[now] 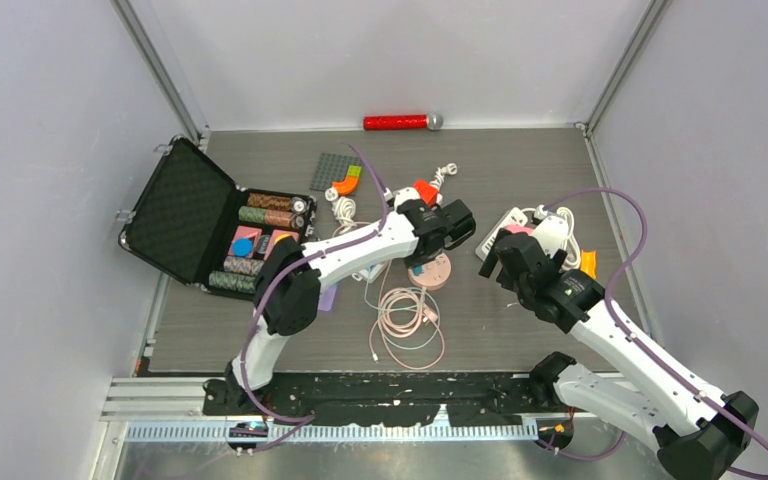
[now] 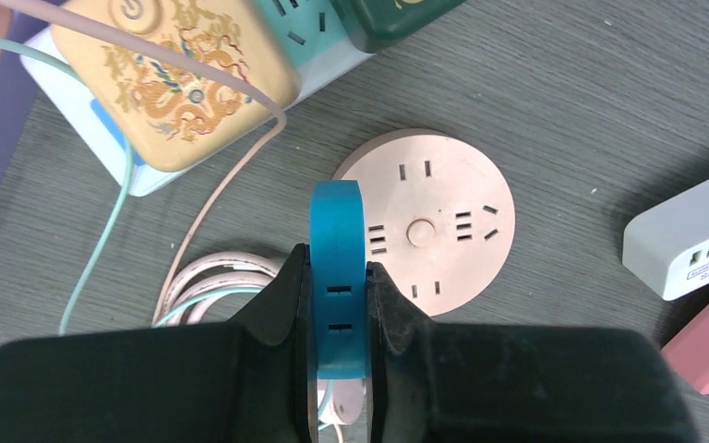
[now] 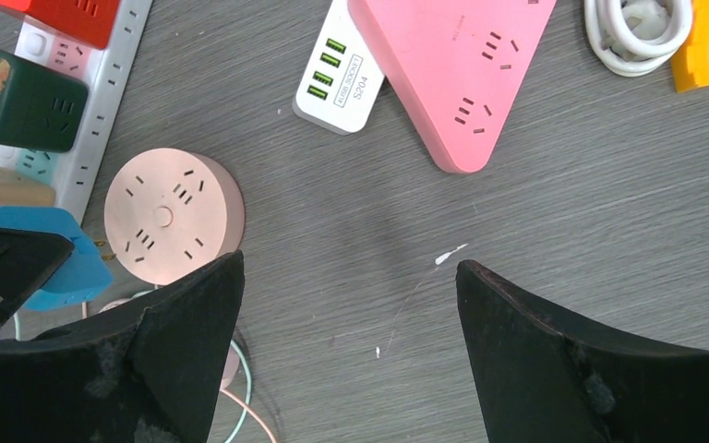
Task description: Insert the plug
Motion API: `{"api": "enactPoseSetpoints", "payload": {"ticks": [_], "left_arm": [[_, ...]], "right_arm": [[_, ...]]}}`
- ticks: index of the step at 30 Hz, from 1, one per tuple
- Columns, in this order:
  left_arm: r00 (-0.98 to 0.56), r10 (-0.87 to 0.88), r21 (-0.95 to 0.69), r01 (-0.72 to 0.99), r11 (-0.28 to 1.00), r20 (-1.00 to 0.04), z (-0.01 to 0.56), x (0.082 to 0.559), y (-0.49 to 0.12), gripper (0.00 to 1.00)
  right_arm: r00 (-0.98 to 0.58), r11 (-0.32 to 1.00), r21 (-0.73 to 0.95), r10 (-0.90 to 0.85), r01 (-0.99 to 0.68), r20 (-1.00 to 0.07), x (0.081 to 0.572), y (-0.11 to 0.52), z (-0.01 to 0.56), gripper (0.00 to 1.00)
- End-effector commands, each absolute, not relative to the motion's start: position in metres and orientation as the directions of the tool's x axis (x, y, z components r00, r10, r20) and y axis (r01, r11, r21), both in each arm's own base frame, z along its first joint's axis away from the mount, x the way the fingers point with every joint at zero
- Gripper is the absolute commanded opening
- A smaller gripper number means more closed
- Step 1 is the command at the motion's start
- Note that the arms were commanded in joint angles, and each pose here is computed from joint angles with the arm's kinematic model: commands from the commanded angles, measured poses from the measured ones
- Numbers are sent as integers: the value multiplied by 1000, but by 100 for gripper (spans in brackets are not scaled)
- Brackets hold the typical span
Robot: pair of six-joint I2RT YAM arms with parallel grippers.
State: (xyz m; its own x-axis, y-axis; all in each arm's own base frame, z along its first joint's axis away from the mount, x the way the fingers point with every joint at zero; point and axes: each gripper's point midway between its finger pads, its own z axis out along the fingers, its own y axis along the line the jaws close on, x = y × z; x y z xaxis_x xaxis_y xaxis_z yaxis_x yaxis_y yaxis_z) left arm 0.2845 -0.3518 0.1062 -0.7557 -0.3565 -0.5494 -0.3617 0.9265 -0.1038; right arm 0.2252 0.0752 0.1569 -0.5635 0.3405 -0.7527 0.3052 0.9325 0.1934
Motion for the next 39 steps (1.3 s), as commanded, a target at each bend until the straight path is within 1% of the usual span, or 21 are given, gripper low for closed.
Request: {"api": "enactPoseSetpoints", "payload": {"ticks": [1, 11, 24, 31, 39], "left_arm": [[-743, -366, -163, -335, 928, -560, 113, 292, -369, 0], [-766, -340, -175, -292, 940, -546, 106, 289, -382, 0], [-781, -337, -122, -323, 939, -526, 92, 283, -376, 0], [-765, -334, -114, -327, 938, -551, 93, 288, -373, 0], [-759, -348, -176, -302, 937, -551, 115, 288, -380, 0]], "right_arm": [[-495, 913, 191, 361, 361, -790, 231, 63, 168, 89], [-496, 911, 179, 358, 373, -791, 232, 61, 165, 89], [-499, 910, 170, 356, 379, -790, 232, 60, 163, 89], [-501, 910, 170, 356, 378, -789, 232, 61, 162, 89], [-497, 909, 176, 361, 379, -789, 233, 61, 163, 89]]}}
